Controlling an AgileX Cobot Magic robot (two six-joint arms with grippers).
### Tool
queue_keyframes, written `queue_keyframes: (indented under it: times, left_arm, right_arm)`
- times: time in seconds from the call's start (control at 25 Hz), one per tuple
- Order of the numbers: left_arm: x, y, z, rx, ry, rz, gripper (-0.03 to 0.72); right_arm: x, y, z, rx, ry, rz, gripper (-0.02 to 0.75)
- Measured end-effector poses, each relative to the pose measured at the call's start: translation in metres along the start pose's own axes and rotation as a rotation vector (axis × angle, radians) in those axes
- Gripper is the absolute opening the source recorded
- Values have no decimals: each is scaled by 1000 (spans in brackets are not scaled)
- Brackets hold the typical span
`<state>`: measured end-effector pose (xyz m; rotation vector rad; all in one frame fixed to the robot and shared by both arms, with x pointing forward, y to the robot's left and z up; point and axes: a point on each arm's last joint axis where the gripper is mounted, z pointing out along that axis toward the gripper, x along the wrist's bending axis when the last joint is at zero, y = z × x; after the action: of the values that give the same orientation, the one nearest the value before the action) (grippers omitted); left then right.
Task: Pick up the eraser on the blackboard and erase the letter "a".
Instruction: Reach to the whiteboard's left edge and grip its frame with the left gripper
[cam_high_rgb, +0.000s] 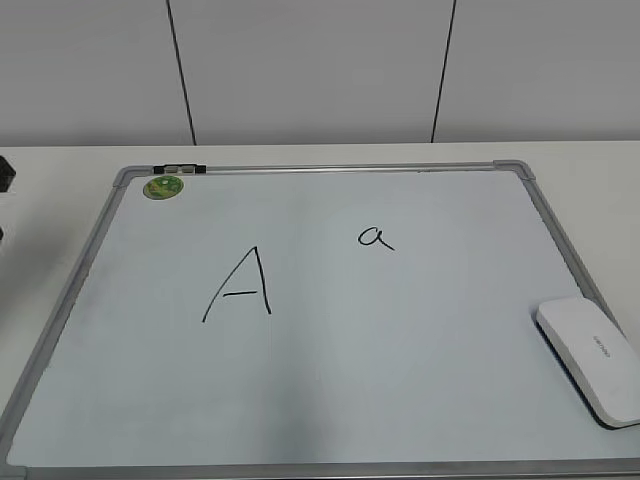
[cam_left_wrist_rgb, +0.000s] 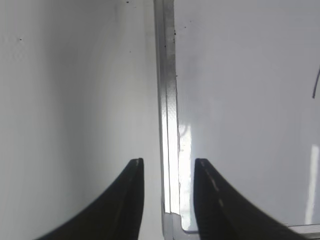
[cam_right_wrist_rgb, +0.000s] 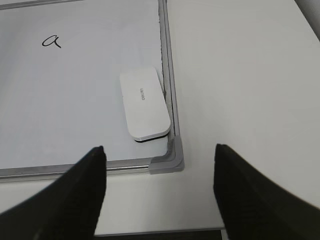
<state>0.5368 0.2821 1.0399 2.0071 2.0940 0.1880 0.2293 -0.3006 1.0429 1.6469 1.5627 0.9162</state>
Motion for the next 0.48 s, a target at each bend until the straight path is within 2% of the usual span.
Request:
queue_keyframes:
  times: [0.48]
  left_arm:
    - [0,45,41,15,25,5,243]
  right_arm:
    - [0,0,0,0,0,0,501]
